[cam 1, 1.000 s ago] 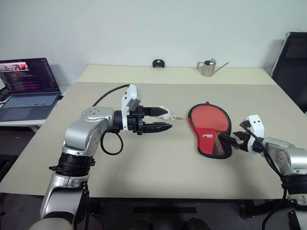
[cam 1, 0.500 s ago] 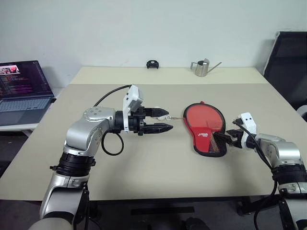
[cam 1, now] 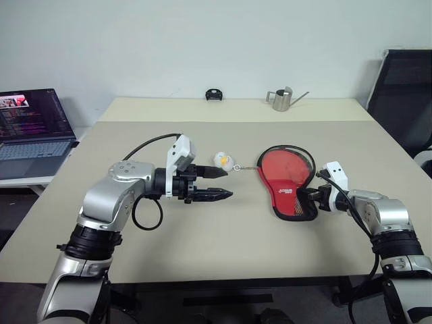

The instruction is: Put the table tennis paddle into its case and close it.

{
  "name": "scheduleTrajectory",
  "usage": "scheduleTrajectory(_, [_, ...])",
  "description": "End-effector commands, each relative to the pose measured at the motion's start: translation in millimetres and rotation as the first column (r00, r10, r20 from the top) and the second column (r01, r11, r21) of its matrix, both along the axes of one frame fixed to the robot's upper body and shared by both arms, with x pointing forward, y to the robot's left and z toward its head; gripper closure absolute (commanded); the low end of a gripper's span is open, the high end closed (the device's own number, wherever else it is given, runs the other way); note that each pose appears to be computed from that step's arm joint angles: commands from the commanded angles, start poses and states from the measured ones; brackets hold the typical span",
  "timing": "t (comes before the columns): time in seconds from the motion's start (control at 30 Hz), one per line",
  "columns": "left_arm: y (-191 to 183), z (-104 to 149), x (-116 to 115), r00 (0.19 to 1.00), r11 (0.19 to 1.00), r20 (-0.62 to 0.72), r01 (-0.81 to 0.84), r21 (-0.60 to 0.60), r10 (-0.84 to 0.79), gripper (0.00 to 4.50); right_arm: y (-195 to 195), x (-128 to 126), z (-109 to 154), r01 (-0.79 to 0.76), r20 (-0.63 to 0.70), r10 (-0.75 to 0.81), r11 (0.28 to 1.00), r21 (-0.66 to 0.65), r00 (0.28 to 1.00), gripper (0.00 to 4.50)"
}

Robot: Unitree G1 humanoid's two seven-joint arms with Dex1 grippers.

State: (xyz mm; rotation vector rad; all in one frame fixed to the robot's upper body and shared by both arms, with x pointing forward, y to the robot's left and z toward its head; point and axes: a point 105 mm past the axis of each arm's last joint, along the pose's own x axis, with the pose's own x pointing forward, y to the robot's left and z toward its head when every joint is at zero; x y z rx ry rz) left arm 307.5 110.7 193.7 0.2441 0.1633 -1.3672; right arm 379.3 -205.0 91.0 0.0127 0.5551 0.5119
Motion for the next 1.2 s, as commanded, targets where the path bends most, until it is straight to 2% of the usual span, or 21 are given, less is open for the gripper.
scheduleTrajectory(0.03, [1.5, 4.5, -13.9, 0.997, 0.997, 0.022, 0.067, 0.025, -0.068, 1.23, 17.5, -12.6, -13.4, -0.048, -0.078, 0.050, 0.998, 0.033, 0.996, 4.47])
scheduleTrajectory(0.3, [15.4, -0.8, -25.6, 0.994, 0.991, -0.007, 0.106, 0.078, -0.106, 1.23, 42.5, -28.9, 8.9, -0.133, -0.047, 0.137, 0.988, 0.075, 0.990, 4.47])
scheduleTrajectory(0.5, [20.6, -2.0, -30.9, 0.995, 0.992, -0.022, 0.102, 0.075, -0.100, 1.23, 60.1, -47.4, 14.1, -0.214, -0.027, 0.215, 0.975, 0.053, 0.976, 4.47])
scheduleTrajectory(0.73, [21.5, -8.6, -48.5, 0.988, 0.985, -0.064, 0.149, 0.090, -0.144, 1.23, 82.8, -72.8, 18.6, -0.302, -0.019, 0.304, 0.951, 0.069, 0.952, 4.47])
scheduleTrajectory(1.2, [23.7, -21.4, -66.5, 0.979, 0.975, -0.108, 0.188, 0.121, -0.176, 1.23, 85.4, -113.1, 17.7, -0.249, -0.076, 0.260, 0.960, 0.128, 0.963, 4.47])
